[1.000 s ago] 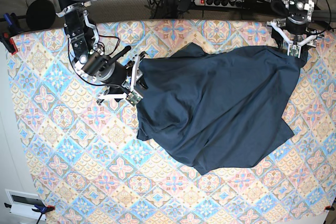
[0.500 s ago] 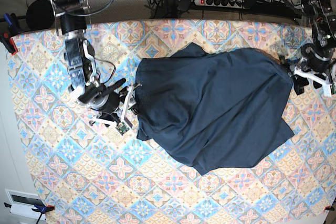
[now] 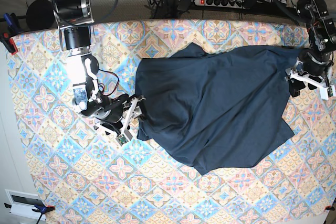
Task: Layout the t-shirt on the table in an organized manner, then fold the t-shirt properly
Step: 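Grasp the t-shirt edges with both grippers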
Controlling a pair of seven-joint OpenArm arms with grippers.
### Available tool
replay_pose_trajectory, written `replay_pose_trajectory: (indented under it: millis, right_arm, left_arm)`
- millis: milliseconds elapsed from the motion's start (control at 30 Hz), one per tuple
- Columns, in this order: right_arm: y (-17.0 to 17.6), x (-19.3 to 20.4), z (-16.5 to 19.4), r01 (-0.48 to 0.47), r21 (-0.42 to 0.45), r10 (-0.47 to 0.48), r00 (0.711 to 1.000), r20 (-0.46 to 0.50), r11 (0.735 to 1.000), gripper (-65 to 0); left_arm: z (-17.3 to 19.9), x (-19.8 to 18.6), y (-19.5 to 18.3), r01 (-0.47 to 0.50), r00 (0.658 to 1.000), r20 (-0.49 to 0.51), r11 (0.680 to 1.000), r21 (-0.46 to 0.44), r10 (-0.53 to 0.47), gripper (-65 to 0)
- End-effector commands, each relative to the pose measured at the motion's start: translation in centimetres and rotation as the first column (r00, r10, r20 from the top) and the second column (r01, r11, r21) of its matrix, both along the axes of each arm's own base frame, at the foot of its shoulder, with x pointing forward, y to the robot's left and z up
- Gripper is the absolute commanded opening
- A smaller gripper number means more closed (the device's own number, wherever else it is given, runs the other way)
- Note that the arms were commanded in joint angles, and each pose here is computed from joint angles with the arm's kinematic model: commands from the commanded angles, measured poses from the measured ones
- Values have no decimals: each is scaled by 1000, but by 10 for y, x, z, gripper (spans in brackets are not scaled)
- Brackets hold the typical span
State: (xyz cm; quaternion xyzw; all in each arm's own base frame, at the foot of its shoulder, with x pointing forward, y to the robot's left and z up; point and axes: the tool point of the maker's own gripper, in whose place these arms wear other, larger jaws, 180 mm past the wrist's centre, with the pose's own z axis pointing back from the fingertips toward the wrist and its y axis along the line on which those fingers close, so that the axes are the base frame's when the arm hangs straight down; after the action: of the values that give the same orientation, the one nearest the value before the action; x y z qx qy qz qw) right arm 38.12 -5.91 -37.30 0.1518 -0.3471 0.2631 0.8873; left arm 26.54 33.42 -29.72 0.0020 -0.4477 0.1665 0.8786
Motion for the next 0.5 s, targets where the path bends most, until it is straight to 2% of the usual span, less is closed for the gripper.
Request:
replay_pose_trajectory:
  millis: [0,100,167,233,333,367,467]
  right_arm:
    - [13,9,12,-12,46,10,1000,29,999,-280]
    - [23,12,1,-2,70,3,1000,-14,998,-281]
    - [25,24,8,3,87,-4,1000,7,996,-305]
    - [27,29,14,4,103,-7,999,31,995,-409]
    - [21,33,26,18,114,-25,998,61,993,-633]
    - [13,37,38,38,124,-50,994,94,991,-650]
    - [-45,12,29,153,85,-160,984,81,985,-634]
  left_arm:
    - [16,6,5,3,999,46,1000,31,-5,-228]
    - [16,6,5,2,999,46,1000,31,-3,-228]
    - [17,7,5,2,999,48,1000,31,-3,-229]
    - [17,7,5,2,999,50,999,33,-4,-229]
    - [17,8,7,0,999,50,999,34,-2,-229]
    - [17,8,7,0,999,50,999,34,-2,-229]
    - [22,12,7,-1,998,68,999,36,-1,-229]
